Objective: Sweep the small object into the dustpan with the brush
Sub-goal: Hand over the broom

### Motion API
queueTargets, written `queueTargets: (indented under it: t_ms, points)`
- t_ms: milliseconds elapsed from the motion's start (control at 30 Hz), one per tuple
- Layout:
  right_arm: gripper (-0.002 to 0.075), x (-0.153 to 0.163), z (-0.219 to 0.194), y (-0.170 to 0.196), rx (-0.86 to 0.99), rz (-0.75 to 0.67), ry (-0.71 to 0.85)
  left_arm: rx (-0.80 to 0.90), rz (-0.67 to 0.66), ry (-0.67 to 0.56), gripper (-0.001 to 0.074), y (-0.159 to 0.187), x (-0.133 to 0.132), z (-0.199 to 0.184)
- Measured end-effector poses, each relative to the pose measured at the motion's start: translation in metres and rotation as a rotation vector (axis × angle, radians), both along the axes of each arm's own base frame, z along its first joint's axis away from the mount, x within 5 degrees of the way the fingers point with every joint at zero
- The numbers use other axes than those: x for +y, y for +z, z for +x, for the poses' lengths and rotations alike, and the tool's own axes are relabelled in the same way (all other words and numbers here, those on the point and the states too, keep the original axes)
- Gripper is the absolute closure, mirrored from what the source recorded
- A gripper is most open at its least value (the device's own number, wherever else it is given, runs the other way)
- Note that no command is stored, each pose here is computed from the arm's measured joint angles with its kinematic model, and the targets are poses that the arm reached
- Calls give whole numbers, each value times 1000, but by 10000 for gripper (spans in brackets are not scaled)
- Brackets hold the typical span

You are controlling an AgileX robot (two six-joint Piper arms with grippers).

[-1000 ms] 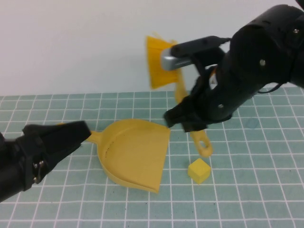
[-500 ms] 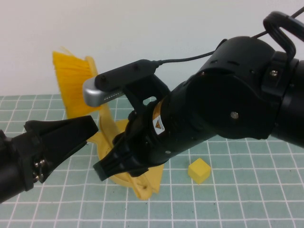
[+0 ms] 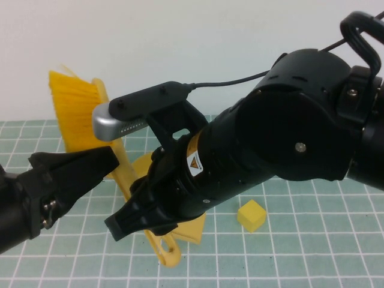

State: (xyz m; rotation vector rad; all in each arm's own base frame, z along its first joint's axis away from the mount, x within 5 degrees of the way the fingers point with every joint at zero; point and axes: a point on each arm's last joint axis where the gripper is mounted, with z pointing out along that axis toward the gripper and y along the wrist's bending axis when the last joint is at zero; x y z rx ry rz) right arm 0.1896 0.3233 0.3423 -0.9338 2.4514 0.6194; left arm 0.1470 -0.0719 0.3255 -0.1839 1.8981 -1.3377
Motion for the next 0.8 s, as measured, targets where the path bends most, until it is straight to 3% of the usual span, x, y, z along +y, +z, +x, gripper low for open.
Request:
queueTargets:
  t_ms: [300, 800]
  points:
    - [536, 6, -10, 5, 1, 28, 65, 0, 1, 6, 294, 0, 0, 0]
    - [536, 8, -17, 20, -86, -47, 83, 9, 15, -26, 294, -2, -1, -2]
